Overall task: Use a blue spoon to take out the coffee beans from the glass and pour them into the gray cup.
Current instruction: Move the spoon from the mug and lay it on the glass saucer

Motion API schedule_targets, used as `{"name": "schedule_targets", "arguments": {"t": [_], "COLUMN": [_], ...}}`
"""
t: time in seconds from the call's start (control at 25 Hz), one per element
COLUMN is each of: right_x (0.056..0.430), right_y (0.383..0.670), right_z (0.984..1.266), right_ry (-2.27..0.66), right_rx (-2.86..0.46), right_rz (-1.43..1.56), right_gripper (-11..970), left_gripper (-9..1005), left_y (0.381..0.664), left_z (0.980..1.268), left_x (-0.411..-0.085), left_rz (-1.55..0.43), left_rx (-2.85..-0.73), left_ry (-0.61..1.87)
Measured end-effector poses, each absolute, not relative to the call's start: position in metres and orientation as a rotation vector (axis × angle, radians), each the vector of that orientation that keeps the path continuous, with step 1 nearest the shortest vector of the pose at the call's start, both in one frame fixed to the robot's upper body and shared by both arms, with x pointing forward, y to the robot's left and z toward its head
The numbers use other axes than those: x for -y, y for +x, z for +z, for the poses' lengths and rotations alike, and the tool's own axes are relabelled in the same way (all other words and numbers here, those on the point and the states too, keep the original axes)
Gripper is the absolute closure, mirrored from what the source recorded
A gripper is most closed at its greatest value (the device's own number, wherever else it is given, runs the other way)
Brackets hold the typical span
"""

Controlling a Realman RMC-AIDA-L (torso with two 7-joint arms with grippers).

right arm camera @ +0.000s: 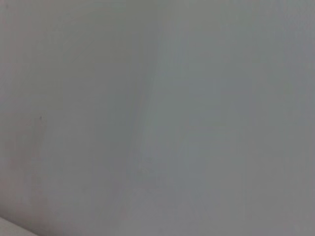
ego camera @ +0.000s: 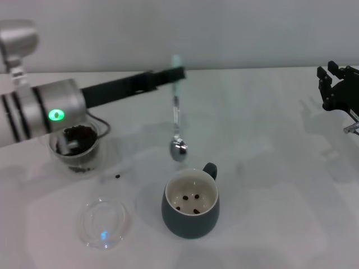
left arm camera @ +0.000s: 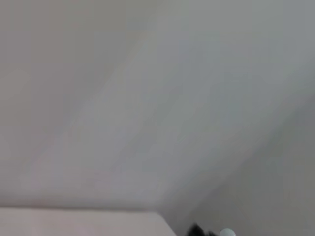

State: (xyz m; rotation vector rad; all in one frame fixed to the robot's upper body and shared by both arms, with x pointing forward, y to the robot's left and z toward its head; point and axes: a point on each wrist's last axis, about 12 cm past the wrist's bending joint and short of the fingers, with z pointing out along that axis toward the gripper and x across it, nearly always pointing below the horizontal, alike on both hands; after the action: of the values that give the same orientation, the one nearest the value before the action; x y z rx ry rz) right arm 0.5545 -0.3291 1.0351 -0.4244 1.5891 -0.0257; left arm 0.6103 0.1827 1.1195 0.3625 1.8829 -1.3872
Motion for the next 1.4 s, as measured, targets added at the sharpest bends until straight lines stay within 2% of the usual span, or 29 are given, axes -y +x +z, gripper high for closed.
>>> {"name": "schedule_targets", "arguments": {"t": [0.24, 0.52, 1.4], "right_x": [0.330, 0.331, 0.347], "right_y": [0.555, 0.556, 0.556], "right_z": [1.035, 1.036, 1.036], "right_ry": [-0.427, -0.430, -0.402], "right_rx": [-1.589, -1.587, -1.613], "right_rz": [-0.032, -0.037, -0.127], "right_gripper": [654, 653, 648], "left_gripper": [873, 872, 873], "left_y": [0.601, 0.587, 0.546], "left_z": [1.112, 1.098, 1.058], "left_x": [-0.220, -0.247, -0.282], "left_rz": [-1.337, -1.265, -1.119], "left_rx": [-1.852, -1.847, -1.961], "left_ry": [0.250, 0.195, 0.212]}}
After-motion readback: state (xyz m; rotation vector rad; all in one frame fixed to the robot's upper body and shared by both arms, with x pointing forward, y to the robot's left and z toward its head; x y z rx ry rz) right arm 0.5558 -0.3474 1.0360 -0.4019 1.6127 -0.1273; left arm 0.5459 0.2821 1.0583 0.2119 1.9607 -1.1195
